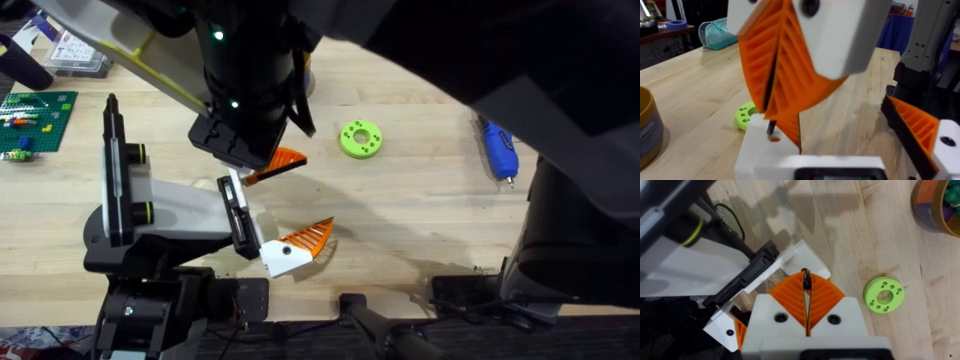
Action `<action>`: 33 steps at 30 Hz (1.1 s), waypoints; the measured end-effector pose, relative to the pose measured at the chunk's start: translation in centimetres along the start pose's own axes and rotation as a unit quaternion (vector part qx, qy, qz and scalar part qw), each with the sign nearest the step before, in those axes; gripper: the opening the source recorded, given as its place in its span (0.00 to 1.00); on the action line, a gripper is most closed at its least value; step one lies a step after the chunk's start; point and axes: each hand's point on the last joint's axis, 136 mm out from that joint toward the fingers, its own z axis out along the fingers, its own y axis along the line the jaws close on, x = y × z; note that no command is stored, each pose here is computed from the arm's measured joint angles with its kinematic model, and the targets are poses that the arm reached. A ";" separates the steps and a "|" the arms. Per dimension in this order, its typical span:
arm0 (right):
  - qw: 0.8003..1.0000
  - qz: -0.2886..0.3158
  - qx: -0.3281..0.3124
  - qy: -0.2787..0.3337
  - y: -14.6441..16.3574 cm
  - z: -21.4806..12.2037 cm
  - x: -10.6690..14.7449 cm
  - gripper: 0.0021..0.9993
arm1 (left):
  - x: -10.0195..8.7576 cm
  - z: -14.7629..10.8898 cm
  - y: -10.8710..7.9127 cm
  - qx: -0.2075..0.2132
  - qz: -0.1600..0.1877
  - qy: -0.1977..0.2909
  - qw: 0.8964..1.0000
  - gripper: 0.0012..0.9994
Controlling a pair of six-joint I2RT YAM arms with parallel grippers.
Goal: Pick up the gripper from the table and insert it into the empty holder that is missing its gripper. Then pick up a screw, insert it into the mounting hole, and use the screwdriver to tighten it. Finally, clean up the table by picking up the vegetable and placing it into the bucket.
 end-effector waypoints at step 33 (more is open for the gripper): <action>1.000 0.001 -0.023 0.010 0.8 0.0 0.6 0.01 | 0.3 0.0 0.0 0.000 -0.010 0.004 1.000 0.99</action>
